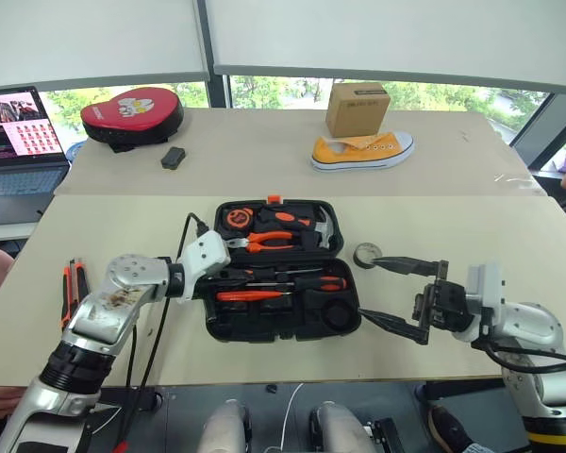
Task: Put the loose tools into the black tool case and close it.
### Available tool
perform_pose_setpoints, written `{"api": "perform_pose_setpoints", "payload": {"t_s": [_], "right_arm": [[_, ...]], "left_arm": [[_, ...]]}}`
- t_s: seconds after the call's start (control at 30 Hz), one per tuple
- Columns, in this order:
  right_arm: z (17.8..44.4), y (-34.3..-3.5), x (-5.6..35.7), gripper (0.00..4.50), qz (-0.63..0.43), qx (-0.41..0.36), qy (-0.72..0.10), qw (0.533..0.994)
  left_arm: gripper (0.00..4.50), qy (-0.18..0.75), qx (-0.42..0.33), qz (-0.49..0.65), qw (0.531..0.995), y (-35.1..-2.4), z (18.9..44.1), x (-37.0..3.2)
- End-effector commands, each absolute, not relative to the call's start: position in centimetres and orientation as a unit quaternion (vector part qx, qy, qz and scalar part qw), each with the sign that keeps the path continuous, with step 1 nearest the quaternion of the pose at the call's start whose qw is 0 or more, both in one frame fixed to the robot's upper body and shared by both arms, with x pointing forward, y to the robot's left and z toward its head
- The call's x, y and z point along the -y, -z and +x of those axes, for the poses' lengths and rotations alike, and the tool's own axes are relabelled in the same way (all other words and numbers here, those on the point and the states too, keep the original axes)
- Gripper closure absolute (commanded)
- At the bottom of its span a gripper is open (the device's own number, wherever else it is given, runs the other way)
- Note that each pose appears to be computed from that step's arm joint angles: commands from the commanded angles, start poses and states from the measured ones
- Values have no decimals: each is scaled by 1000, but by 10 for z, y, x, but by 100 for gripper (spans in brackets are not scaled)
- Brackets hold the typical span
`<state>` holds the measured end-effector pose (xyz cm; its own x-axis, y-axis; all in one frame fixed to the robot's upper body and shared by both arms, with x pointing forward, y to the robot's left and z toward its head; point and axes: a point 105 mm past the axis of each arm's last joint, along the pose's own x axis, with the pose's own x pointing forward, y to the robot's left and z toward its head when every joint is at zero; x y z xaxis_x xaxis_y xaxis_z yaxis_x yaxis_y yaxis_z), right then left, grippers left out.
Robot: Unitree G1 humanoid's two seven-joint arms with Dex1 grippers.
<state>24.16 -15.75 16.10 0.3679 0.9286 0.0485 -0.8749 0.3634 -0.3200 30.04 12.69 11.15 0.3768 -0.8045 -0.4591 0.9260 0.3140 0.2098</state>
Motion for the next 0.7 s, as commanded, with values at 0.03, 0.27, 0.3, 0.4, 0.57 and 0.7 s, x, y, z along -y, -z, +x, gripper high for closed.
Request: {"api": "perform_pose_setpoints", "payload": {"t_s": [0.03,0.27,0.3,0.4,0.57,0.7], "right_arm": [[239,-165,156,0,-127,126,-549,816],[239,-164,158,0,-128,126,-545,819],[239,-164,158,0,-128,126,-545,819],[239,-163,158,0,-127,125,-544,820],[240,-162,157,0,-126,126,-544,820],[241,-161,156,0,-124,126,-544,820]], "left_arm": [[447,563,-126,232,783,-111,293,-119],[447,578,-117,225,776,-115,287,-119],[447,577,-118,222,777,-116,287,-119],[447,579,-138,228,771,-110,283,-124],[447,567,-161,225,776,-99,284,-127],[447,538,-180,214,795,-92,291,-132]]}}
